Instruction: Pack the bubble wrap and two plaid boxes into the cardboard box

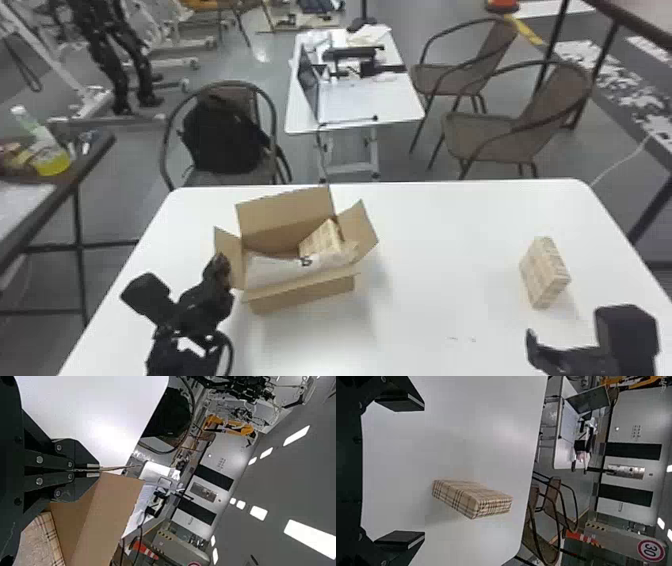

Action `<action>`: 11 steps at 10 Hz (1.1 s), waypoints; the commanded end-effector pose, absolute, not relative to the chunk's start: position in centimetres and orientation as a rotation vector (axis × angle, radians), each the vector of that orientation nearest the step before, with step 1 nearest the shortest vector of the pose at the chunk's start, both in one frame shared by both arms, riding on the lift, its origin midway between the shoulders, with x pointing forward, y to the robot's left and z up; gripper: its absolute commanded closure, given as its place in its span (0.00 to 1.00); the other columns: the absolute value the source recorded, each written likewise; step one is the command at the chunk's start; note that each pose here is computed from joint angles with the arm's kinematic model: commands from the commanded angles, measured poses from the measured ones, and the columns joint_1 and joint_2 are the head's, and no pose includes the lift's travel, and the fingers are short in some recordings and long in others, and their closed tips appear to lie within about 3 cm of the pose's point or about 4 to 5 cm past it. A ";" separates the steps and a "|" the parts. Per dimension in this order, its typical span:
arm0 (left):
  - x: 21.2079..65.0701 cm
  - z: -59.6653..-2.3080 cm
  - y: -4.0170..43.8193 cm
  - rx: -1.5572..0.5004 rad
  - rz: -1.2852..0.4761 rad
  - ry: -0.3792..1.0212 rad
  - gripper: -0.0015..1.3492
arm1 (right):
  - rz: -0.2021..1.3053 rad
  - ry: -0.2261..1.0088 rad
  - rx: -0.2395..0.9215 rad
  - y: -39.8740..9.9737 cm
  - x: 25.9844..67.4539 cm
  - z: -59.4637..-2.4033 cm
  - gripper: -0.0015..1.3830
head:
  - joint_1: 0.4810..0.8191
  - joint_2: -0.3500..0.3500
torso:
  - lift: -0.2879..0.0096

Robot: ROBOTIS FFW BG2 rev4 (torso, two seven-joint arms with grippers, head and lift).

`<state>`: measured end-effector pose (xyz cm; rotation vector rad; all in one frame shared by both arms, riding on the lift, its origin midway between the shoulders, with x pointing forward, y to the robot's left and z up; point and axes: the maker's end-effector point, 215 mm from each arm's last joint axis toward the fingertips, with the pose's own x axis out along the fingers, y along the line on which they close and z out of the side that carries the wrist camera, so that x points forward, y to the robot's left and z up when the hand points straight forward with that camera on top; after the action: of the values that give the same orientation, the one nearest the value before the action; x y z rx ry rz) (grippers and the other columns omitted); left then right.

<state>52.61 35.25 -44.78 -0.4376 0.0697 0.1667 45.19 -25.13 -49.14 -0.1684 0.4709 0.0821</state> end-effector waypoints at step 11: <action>53.1 -44.9 34.4 -0.440 0.152 0.081 0.90 | 0.013 0.592 -0.175 -30.2 56.3 -55.1 0.11 | 0.63 0.56 | 0.92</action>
<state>53.07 34.56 -44.77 -0.4368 0.0785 0.1528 55.88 -30.48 -54.89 -0.1711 0.5883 0.0067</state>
